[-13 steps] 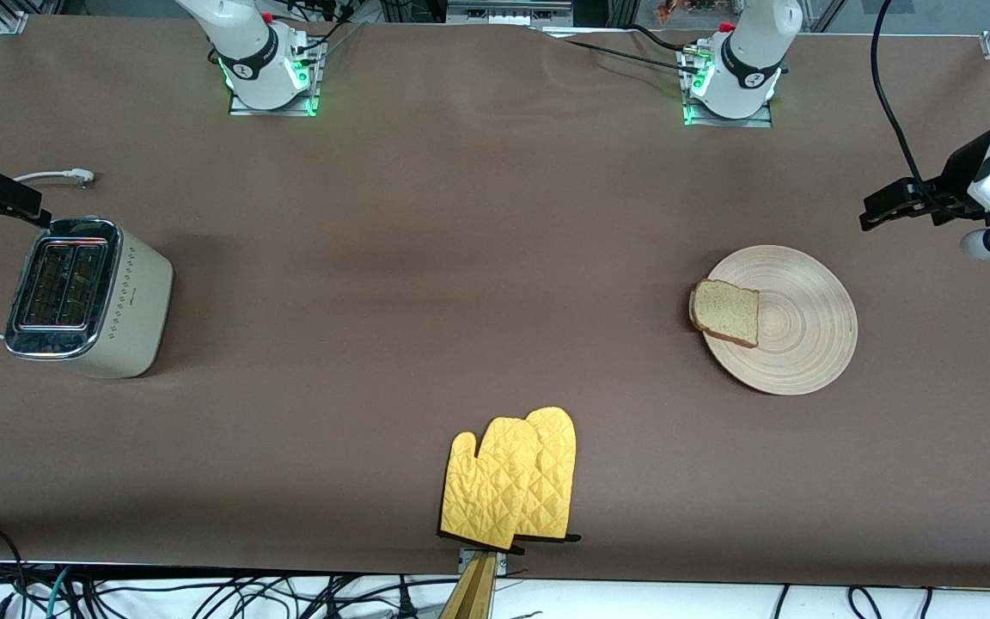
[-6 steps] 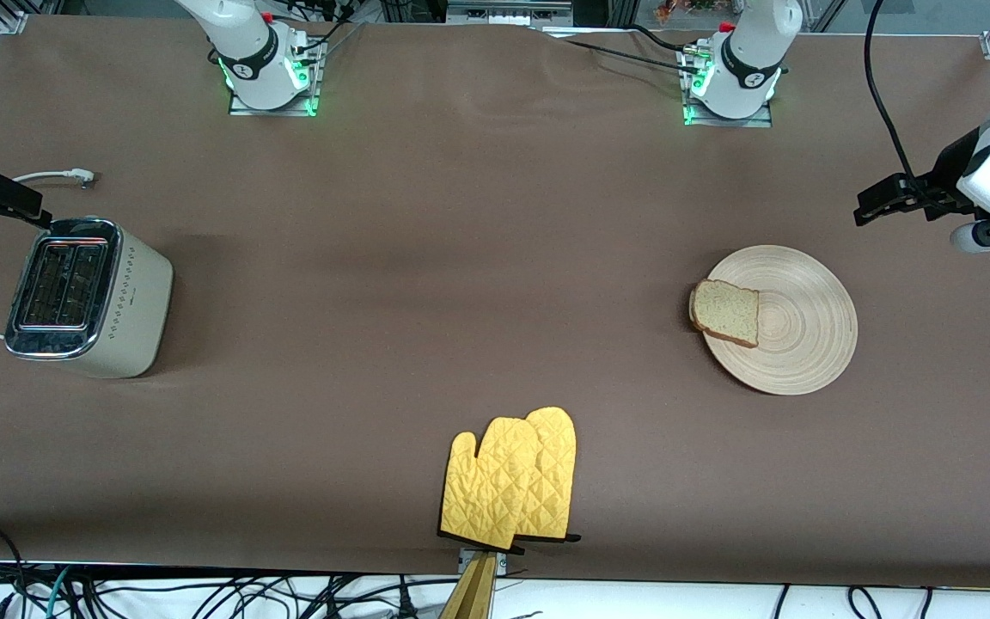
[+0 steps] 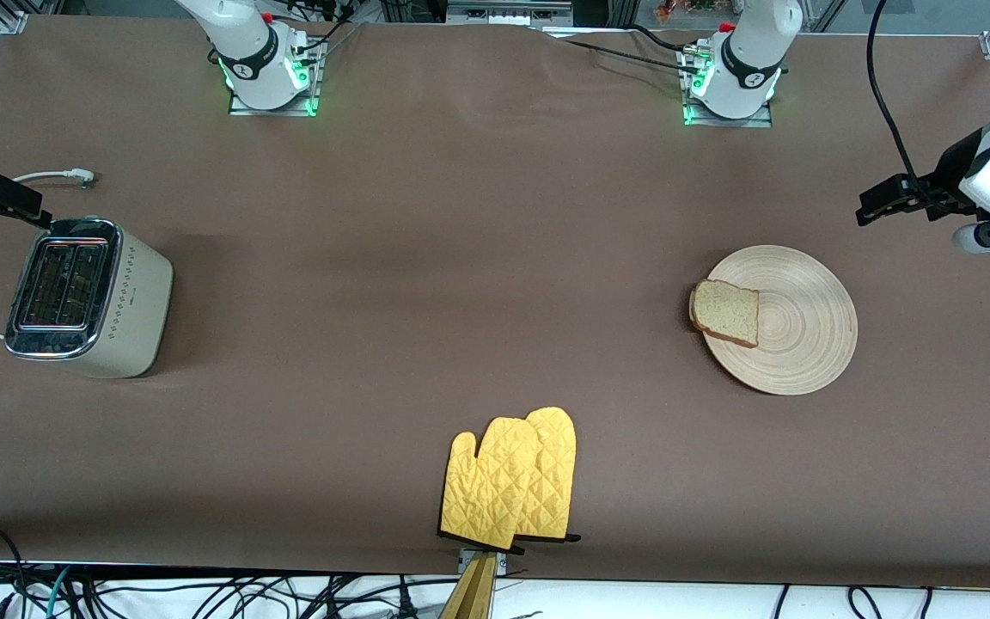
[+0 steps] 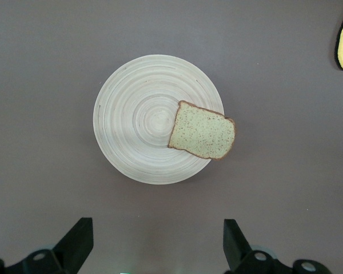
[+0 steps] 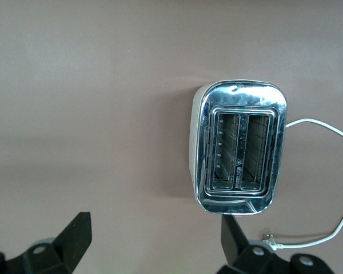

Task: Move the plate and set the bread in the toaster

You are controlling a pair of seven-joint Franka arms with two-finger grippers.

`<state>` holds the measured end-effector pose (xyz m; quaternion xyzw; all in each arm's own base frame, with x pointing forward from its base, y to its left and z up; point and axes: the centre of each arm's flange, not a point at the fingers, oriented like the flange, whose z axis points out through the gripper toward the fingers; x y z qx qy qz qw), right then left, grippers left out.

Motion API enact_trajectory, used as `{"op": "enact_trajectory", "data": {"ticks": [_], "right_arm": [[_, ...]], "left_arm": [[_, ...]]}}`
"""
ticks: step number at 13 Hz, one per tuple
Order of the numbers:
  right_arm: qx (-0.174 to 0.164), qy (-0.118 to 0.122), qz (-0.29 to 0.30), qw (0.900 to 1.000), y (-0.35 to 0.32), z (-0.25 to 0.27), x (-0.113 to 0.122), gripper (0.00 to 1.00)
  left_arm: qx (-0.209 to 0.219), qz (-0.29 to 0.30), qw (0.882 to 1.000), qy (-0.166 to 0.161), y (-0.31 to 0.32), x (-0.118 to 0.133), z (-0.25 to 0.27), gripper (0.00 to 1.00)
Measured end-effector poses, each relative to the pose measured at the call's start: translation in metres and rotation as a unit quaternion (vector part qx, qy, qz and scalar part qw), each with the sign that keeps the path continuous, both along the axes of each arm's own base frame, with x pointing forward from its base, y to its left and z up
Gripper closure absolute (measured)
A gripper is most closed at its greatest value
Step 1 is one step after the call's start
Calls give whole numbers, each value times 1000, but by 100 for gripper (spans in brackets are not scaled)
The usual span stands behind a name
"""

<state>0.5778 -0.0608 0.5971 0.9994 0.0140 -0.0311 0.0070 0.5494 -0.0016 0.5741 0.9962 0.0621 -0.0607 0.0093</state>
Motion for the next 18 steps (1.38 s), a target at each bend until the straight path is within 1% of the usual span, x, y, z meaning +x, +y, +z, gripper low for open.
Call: {"op": "enact_trajectory", "data": {"ticks": [8, 10, 12, 14, 15, 18], "right_arm": [[0, 0, 0, 1000, 0, 0, 0, 0], [0, 0, 0, 1000, 0, 0, 0, 0], [0, 0, 0, 1000, 0, 0, 0, 0], [0, 0, 0, 1000, 0, 0, 0, 0], [0, 0, 0, 1000, 0, 0, 0, 0], [0, 1, -1, 1000, -1, -1, 0, 0]], "left_arm": [[-1, 3, 1000, 4, 14, 0, -4, 0], [-6, -14, 1000, 0, 36, 5, -15, 0], [-15, -21, 1000, 1, 75, 14, -36, 0], [-48, -20, 999, 8, 112, 19, -63, 0], [-72, -24, 997, 9, 126, 21, -76, 0], [-138, -30, 990, 7, 182, 23, -129, 0]]}}
